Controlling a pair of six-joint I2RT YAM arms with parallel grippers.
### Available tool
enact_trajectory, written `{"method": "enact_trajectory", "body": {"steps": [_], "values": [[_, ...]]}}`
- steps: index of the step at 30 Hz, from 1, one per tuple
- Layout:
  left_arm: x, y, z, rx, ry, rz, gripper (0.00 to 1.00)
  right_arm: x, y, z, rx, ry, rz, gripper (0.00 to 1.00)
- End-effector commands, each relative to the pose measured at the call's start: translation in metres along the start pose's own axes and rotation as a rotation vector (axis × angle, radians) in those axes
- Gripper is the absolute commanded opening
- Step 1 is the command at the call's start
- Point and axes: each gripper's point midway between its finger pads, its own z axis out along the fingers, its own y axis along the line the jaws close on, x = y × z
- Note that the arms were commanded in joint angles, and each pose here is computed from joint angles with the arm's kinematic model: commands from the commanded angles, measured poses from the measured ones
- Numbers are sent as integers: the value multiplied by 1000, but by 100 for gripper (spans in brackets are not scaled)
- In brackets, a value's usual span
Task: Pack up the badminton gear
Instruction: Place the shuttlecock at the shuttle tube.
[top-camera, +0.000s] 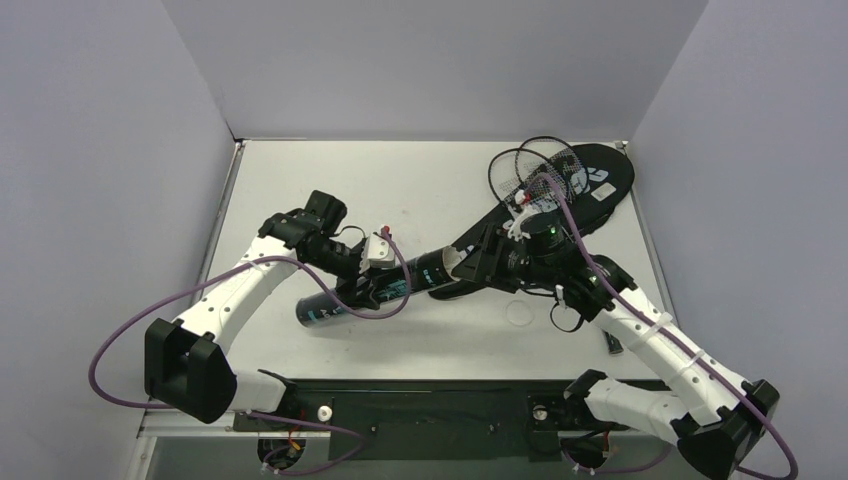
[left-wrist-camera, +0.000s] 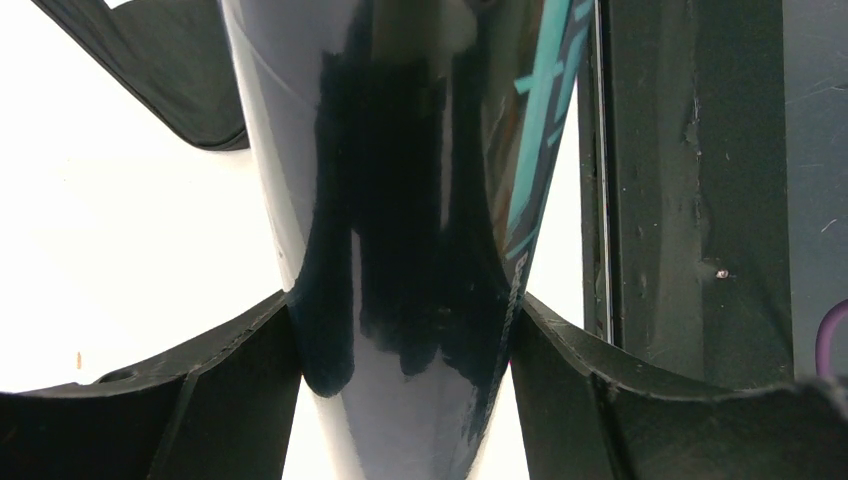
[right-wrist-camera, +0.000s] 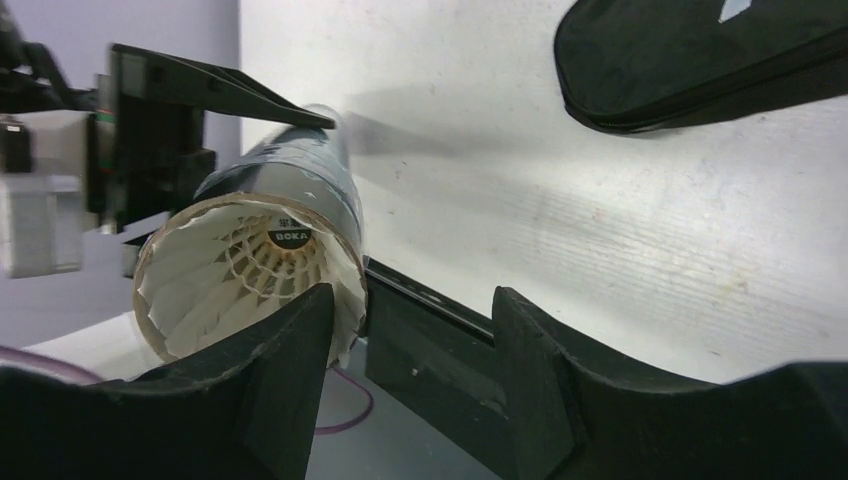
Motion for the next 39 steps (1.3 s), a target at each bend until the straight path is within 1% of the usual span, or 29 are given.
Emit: {"method": "enact_trajectory", "body": {"steps": [1, 8, 14, 22, 27, 36, 39], "values": [[-31, -1, -11, -16, -83, 67, 8, 3, -13, 2, 127, 11, -83, 54], [-32, -2, -12, -17, -88, 68, 8, 3, -19, 7, 170, 17, -93, 53], [-34, -2, -12, -16, -91, 70, 8, 6, -9, 17, 153, 31, -96, 53], [-35, -3, -13, -11, -96, 69, 8, 19, -15, 32, 151, 60, -74, 53], [-35, -3, -12, -9, -98, 68, 8, 19, -8, 36, 126, 60, -67, 53], [-36, 0, -12, -13, -98, 74, 8, 16, 4, 46, 91, 59, -66, 55], [-33, -1, -11, -11, -95, 71, 8, 14, 3, 45, 87, 57, -59, 58]]}}
